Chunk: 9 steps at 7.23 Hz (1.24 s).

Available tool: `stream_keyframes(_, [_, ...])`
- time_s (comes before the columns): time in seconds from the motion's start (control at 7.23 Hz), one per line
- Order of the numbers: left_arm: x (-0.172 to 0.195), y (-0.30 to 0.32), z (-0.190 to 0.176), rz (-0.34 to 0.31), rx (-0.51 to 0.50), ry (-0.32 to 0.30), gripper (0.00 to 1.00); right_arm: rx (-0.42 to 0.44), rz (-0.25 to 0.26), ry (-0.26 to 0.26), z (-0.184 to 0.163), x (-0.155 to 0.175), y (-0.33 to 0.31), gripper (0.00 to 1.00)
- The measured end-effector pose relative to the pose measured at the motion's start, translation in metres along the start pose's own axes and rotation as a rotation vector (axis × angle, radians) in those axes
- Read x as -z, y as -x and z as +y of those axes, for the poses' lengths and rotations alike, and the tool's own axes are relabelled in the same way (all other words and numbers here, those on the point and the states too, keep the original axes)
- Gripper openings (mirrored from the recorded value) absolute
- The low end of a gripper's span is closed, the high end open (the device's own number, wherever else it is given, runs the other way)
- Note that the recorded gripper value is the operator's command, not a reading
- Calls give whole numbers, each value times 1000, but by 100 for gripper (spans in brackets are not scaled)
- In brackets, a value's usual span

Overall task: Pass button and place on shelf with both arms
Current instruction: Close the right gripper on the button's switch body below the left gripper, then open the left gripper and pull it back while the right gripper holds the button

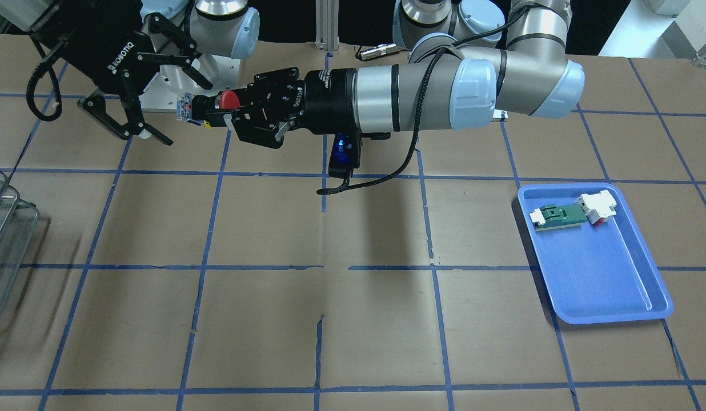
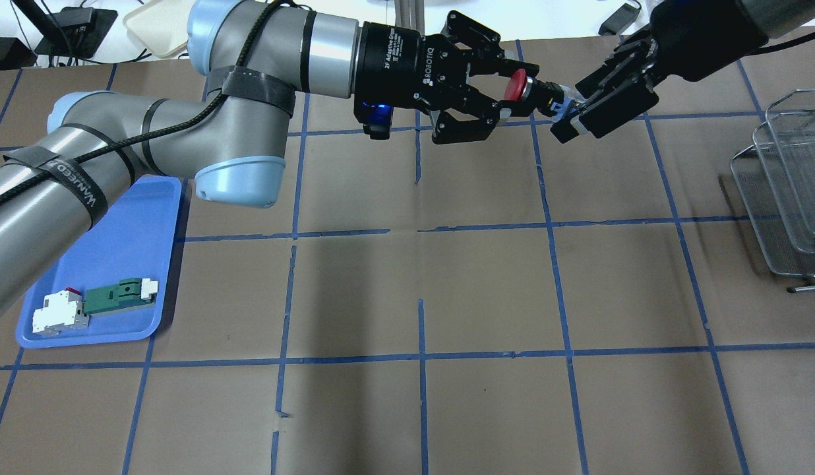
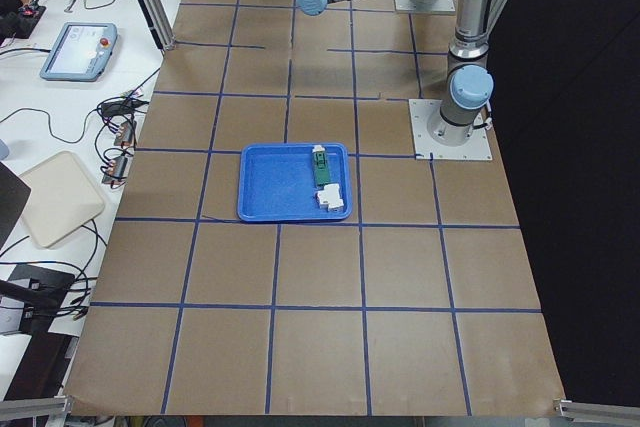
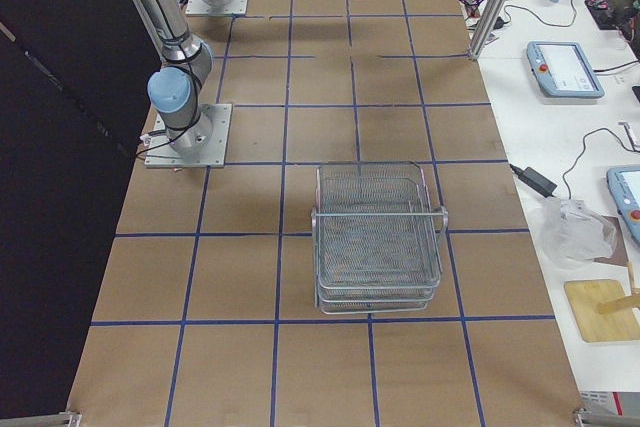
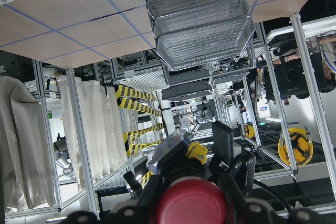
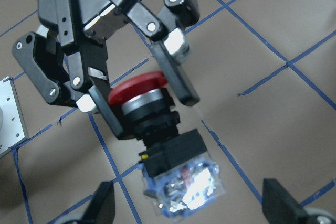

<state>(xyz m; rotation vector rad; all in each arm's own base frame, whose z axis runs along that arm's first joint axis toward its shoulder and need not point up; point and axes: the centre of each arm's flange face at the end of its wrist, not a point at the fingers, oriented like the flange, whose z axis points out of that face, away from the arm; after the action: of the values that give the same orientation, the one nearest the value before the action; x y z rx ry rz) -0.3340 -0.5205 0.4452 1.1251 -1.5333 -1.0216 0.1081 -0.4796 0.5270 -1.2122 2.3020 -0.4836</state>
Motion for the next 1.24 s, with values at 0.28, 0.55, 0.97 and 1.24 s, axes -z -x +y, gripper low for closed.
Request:
stream_keyframes(0.28, [0,-2,0,5,-7,-2,0,2,-6,4,-6,-4,7,100])
stream_keyframes(0.55, [0,-3,1,7,-11,-5,0,10,-5,3,-10,-3,10,47])
stream_keyframes(0.97, [2,0,7,10,-18,-5,0,32,10,-4,-13,-2,8,0])
stream_keyframes(1.24, [2,1,9,11,-21,-5,99,45,23,-11,-15,-2,6,0])
